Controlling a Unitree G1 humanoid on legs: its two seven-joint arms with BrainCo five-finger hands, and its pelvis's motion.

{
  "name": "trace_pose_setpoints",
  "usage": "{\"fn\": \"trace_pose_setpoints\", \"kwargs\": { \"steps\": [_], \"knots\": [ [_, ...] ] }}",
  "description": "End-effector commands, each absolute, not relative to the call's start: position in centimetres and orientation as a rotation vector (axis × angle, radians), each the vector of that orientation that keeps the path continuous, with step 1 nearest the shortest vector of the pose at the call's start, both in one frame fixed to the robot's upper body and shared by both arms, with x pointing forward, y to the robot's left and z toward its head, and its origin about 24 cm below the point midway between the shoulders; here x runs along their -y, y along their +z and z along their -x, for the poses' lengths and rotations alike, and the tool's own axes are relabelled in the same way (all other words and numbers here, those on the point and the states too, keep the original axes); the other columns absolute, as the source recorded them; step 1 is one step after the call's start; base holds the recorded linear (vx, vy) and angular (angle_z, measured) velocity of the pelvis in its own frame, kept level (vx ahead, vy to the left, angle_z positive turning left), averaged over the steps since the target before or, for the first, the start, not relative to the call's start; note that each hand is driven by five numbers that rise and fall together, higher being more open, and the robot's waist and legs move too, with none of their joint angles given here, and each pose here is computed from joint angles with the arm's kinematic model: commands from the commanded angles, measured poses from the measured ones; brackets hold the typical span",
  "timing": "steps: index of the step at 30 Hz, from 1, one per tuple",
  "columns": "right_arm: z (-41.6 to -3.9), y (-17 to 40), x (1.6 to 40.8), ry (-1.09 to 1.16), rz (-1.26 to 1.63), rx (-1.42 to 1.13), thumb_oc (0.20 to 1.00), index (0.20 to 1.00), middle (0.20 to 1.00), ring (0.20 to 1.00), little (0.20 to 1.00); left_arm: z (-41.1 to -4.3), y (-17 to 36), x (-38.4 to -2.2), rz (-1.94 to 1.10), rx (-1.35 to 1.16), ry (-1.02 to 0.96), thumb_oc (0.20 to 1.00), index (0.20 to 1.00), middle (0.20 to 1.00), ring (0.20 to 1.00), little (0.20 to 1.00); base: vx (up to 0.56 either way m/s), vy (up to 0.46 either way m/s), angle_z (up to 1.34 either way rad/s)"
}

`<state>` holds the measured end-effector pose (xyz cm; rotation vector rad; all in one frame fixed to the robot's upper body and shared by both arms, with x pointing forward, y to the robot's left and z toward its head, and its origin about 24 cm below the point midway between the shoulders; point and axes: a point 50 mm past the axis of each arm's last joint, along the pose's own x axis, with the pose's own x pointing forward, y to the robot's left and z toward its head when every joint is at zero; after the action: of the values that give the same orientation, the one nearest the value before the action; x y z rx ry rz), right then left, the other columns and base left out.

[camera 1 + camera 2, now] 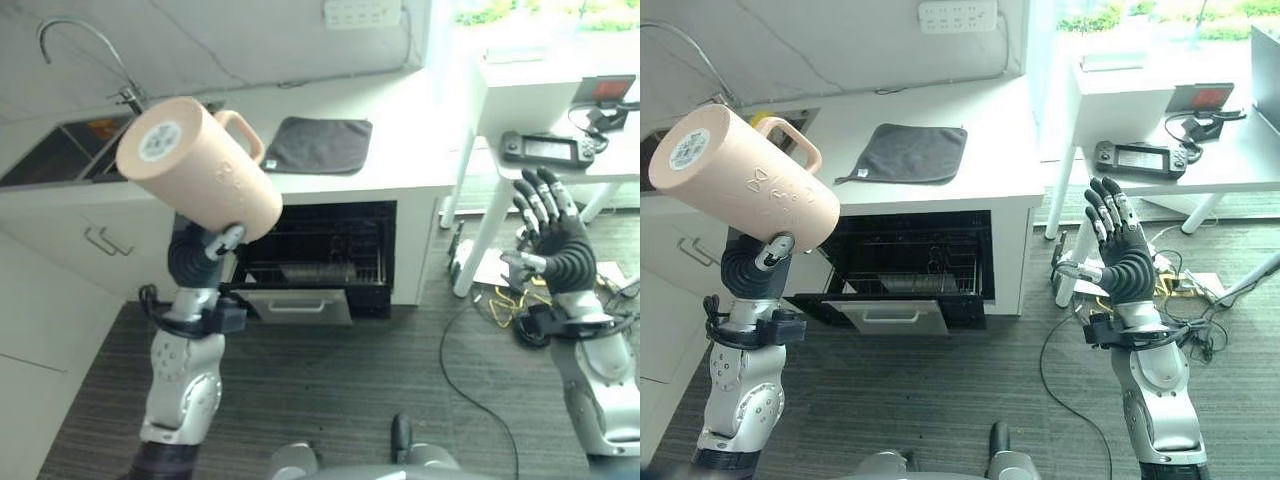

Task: Place the dishes in the dishwasher.

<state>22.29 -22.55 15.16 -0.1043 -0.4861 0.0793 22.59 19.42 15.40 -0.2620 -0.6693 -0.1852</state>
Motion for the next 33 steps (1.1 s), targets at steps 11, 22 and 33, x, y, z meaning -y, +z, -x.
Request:
{"fn": "trace_pose_setpoints", "kwargs": {
  "steps": [11, 22, 33],
  "knots": [
    [-19.4, 17.1, 23.2, 0.054, 0.154, 0.616, 1.000, 1.000, 1.000, 1.000, 1.000, -21.7, 18.0, -20.2, 0.286, 0.823, -0.237, 0.200, 0.200, 0.200, 0.200, 0.200, 0.24, 0.517, -0.07],
    [-21.4, 16.0, 21.1, 0.139, 0.081, 0.592, 1.000, 1.000, 1.000, 1.000, 1.000, -22.4, 18.9, -20.3, 0.123, 0.812, -0.152, 0.200, 0.200, 0.200, 0.200, 0.200, 0.17, -0.070, -0.20],
    [-22.5, 16.0, 21.5, 0.172, 0.117, 0.473, 1.000, 1.000, 1.000, 1.000, 1.000, -21.7, 17.7, -20.7, 0.161, 0.766, -0.080, 0.200, 0.200, 0.200, 0.200, 0.200, 0.15, -0.307, 0.02]
  ]
}}
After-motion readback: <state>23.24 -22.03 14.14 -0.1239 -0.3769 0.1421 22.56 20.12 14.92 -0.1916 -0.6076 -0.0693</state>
